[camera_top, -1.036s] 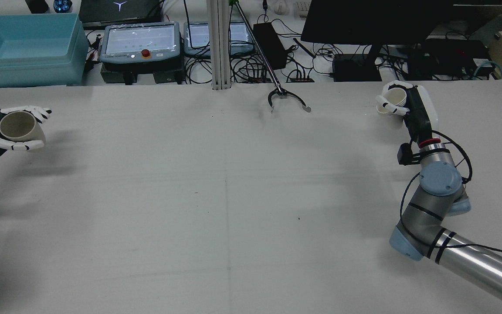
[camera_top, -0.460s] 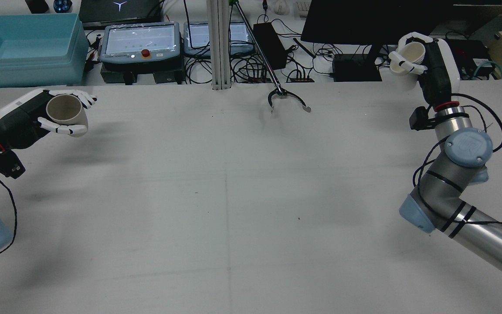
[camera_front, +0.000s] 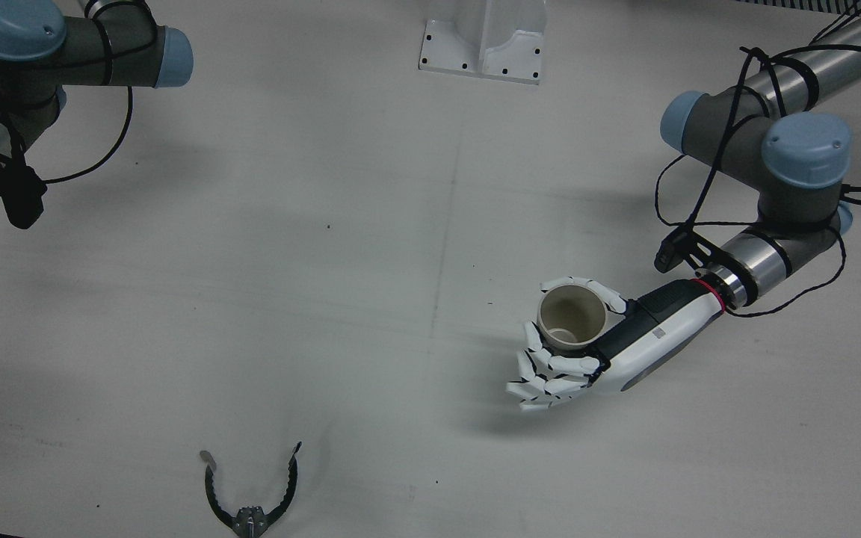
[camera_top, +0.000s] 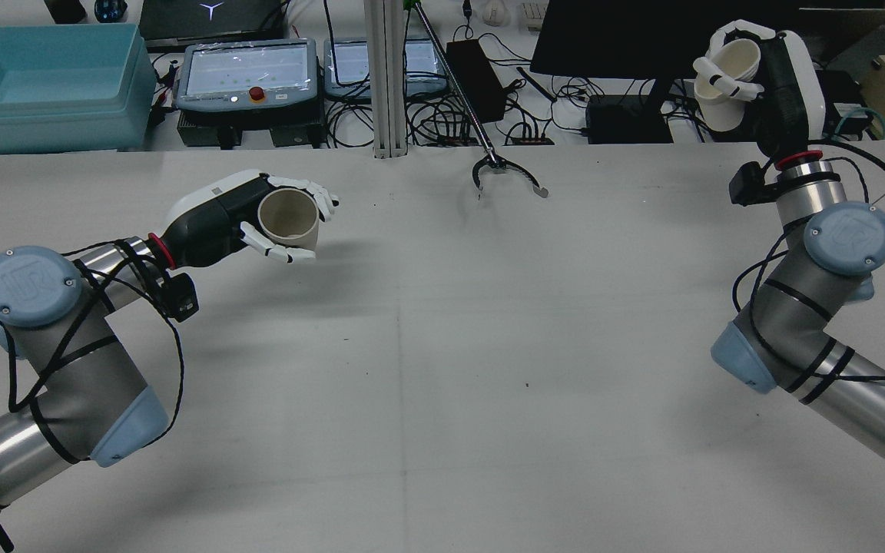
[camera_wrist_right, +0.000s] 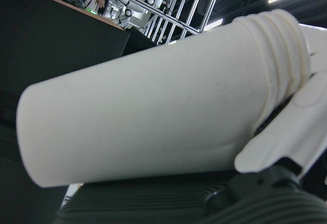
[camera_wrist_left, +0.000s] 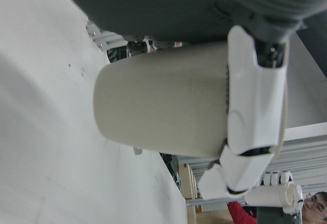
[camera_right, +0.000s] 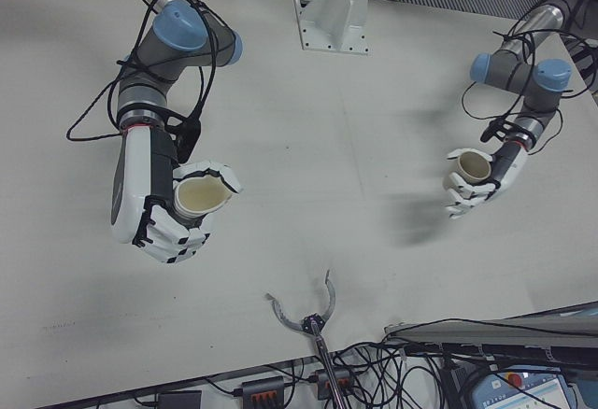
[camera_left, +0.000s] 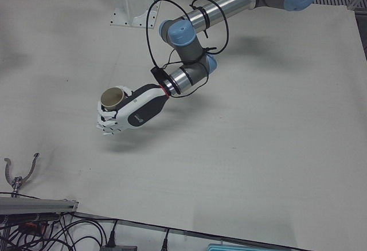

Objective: Pour water

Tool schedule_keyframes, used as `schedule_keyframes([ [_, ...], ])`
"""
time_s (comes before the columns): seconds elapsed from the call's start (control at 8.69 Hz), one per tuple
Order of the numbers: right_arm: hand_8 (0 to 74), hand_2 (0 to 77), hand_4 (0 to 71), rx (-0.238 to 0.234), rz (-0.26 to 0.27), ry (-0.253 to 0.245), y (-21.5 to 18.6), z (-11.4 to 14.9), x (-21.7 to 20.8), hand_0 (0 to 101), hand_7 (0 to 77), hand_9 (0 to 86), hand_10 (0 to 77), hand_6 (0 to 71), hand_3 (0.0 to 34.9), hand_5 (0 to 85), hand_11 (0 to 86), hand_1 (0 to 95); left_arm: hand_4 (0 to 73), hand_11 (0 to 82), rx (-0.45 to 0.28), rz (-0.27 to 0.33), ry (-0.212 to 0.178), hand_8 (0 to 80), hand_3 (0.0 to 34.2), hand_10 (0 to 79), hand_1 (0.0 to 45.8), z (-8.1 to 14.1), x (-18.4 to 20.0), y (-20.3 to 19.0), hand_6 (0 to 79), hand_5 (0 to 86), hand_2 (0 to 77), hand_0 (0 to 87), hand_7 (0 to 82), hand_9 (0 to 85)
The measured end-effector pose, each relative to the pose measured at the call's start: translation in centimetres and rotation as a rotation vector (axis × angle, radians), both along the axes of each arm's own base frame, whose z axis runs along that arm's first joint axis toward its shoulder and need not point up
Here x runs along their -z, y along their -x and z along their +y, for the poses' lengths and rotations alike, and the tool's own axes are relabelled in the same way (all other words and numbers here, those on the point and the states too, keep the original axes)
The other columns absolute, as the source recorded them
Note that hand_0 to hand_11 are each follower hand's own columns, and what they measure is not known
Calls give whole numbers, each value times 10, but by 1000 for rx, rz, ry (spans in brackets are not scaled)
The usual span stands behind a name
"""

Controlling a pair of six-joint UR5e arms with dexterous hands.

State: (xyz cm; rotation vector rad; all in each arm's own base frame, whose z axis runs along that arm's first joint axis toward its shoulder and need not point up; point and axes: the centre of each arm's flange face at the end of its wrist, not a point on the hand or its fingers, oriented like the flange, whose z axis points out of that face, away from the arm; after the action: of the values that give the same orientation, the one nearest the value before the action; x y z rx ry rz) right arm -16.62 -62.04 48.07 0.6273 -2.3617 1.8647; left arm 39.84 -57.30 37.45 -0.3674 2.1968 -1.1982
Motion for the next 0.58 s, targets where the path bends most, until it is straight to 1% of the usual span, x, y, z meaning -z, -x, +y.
schedule_keyframes([
  [0.12,556,376,316,-2,-1,-12,1,-2,9,481,562,644,556,693,5,595,551,22,475,120,-49,4,-44,136,0,71,251,18,42,-42,202,382,284,617,485,245],
  [0.23,556,365,316,-6,10,-35,4,-4,27,480,562,644,556,693,6,595,551,22,475,120,-94,10,-81,136,0,71,251,39,80,-80,202,382,284,616,480,245],
  [0.35,556,360,316,-2,56,-77,7,-4,58,481,562,649,556,693,6,595,551,22,475,120,-124,16,-110,136,0,71,251,56,106,-105,202,382,284,616,480,245],
  [0.46,545,360,316,-2,137,-142,12,2,102,482,562,654,556,693,7,595,551,22,475,125,-140,20,-131,147,0,71,251,66,125,-120,207,382,289,613,491,251],
  [0.58,540,355,316,-12,212,-208,18,15,144,481,562,654,556,693,3,595,551,22,475,125,-146,22,-142,147,0,71,251,71,135,-127,207,382,289,613,491,251],
])
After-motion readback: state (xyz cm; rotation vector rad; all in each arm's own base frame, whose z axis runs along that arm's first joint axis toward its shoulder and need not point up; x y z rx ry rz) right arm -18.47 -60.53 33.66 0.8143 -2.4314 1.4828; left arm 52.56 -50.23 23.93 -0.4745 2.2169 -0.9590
